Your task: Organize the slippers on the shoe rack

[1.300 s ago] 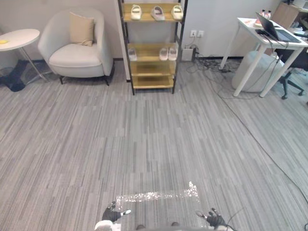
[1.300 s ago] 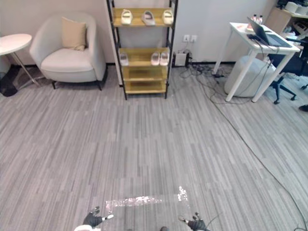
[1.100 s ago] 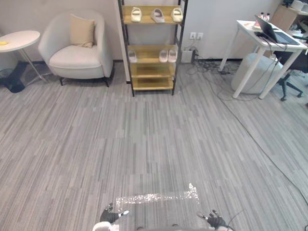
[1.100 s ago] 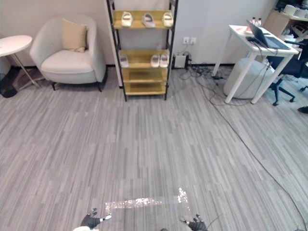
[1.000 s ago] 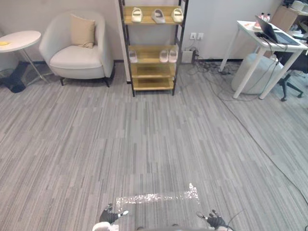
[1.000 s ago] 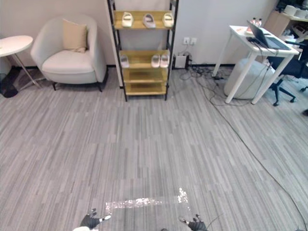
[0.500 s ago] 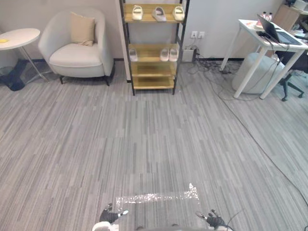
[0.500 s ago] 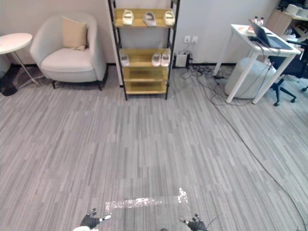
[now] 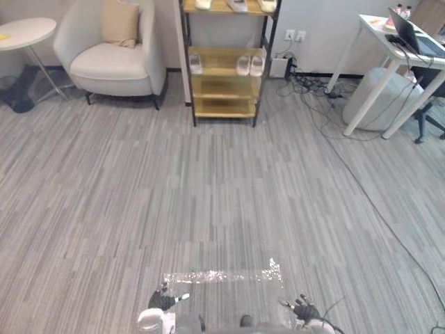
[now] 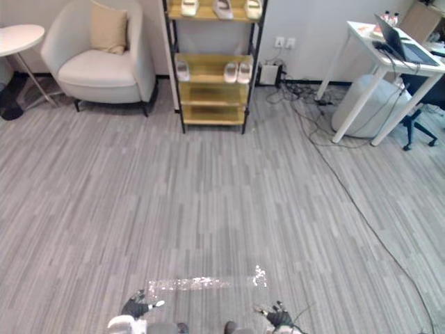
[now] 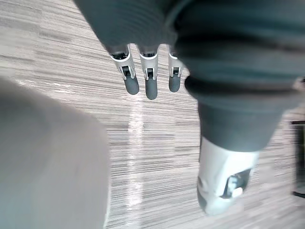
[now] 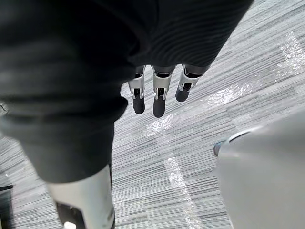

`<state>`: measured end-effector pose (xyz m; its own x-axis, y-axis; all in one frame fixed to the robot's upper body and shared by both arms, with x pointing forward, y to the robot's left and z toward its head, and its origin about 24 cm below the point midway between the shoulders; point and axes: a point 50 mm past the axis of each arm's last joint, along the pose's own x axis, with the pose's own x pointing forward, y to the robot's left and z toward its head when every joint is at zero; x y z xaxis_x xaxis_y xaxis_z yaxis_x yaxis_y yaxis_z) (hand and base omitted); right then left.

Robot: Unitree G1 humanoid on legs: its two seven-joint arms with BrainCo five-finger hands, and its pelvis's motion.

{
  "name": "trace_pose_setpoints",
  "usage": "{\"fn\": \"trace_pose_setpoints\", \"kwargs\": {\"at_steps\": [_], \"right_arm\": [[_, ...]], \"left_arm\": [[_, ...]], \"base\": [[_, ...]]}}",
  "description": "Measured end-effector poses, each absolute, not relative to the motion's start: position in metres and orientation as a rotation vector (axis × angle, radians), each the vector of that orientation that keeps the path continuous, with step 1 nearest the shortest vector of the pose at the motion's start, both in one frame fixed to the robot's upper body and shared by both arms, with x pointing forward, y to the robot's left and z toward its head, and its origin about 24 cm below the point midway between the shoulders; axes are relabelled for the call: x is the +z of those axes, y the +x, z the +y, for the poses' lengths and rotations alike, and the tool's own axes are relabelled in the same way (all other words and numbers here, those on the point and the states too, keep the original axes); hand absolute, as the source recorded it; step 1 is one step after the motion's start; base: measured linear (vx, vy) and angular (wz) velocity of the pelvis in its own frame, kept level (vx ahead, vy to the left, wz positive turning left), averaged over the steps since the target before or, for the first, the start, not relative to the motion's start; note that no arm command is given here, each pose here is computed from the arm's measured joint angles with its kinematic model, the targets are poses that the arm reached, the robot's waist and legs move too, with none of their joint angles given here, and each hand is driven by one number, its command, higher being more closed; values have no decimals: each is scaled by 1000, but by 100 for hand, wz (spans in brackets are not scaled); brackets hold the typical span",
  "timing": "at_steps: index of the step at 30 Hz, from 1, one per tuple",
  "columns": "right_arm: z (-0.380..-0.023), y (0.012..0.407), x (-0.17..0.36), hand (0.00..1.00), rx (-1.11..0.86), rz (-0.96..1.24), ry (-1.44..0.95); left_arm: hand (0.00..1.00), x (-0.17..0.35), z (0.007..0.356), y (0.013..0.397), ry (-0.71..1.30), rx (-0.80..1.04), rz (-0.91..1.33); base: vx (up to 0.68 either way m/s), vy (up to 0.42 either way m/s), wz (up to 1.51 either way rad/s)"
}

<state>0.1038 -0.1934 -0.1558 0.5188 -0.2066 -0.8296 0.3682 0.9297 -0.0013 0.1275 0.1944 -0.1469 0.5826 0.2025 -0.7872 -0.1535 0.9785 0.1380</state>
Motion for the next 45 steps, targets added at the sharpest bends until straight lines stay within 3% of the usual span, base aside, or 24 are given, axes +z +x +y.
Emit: {"fn": "trace_pose_setpoints", "kwargs": {"at_steps": [17, 27, 35, 45], "right_arm": [[-171, 126, -150, 0, -273, 911, 227], [-181, 141, -146, 0, -275, 885, 200], [-192, 128, -150, 0, -305, 923, 180], [-176, 131, -151, 0, -275, 934, 205]], "left_arm": [[0, -147, 188, 132, 69, 172, 924], [0, -148, 177, 138, 40, 159, 934], [0, -146, 169, 143, -15, 171, 909], [0, -141, 175, 150, -18, 195, 872]], "base": [[321, 170, -22], [338, -120, 26], [273, -134, 17], [300, 118, -3]]}}
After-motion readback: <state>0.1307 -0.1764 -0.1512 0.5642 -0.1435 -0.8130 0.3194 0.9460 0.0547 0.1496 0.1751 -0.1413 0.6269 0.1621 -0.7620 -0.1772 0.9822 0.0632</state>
